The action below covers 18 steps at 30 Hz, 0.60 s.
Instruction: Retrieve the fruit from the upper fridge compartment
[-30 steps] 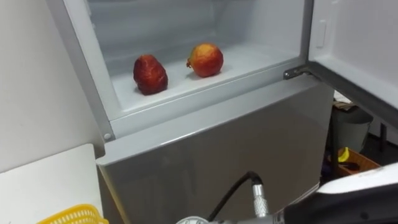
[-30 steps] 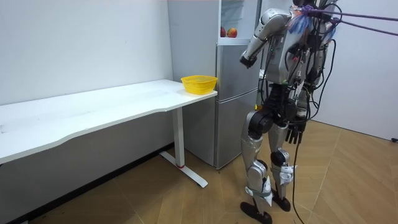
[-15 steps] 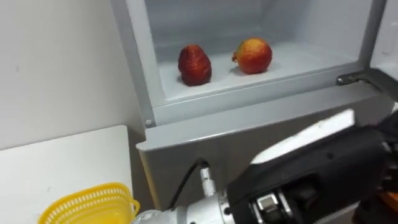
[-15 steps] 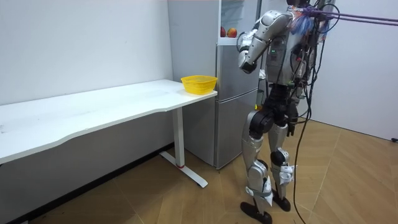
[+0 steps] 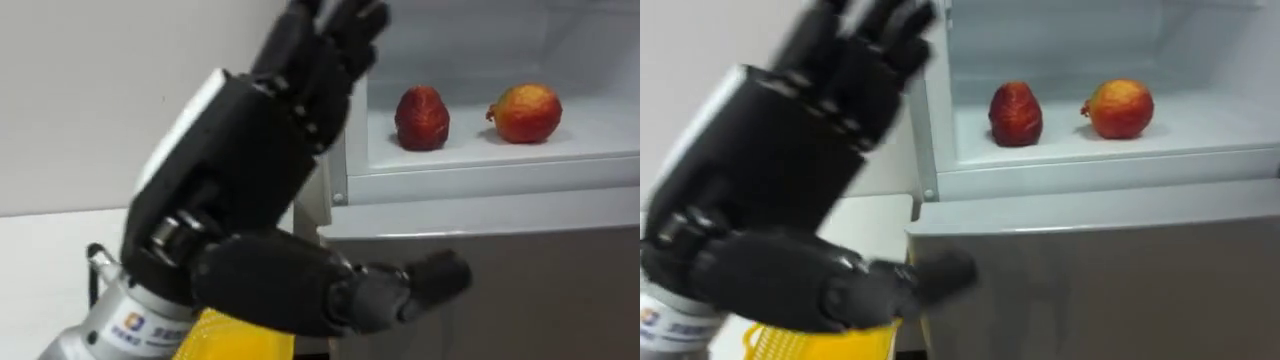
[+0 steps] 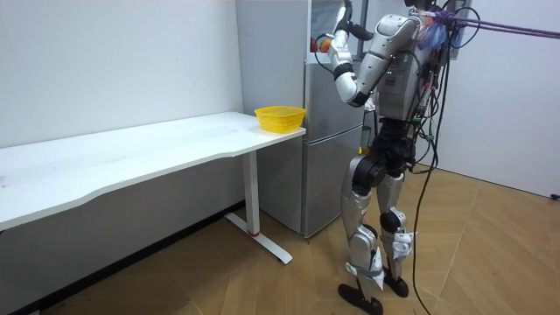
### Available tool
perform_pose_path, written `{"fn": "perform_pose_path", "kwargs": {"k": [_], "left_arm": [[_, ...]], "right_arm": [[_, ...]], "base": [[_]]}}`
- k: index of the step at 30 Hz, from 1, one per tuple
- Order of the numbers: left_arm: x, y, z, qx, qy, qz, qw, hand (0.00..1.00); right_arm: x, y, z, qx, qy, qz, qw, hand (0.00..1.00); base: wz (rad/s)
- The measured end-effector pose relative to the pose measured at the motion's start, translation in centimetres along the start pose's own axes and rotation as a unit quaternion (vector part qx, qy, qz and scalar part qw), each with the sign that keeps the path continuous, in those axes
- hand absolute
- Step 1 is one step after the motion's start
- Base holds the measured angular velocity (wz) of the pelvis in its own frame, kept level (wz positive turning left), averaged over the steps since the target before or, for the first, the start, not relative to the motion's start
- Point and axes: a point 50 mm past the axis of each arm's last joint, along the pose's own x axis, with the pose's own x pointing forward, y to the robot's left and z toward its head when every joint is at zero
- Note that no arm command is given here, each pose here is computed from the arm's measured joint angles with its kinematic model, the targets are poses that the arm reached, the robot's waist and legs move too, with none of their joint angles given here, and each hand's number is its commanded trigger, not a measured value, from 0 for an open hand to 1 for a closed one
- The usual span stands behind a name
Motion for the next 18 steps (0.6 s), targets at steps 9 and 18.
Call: {"fn": "perform_pose_path", "kwargs": {"k": [9,18], "left_arm": [[-5.1,6.7,3.1,0.187,0.012,0.251,0.95,0.0],[-17.2,12.1,4.3,0.293,0.148,0.53,0.782,0.0]], "right_arm": [[-0.2,0.9,-2.9,0.06,0.027,0.002,0.998,0.0],[-0.4,1.0,-4.4,0.102,0.038,-0.006,0.994,0.0]], "base": [[0.05],[0.12]]}}
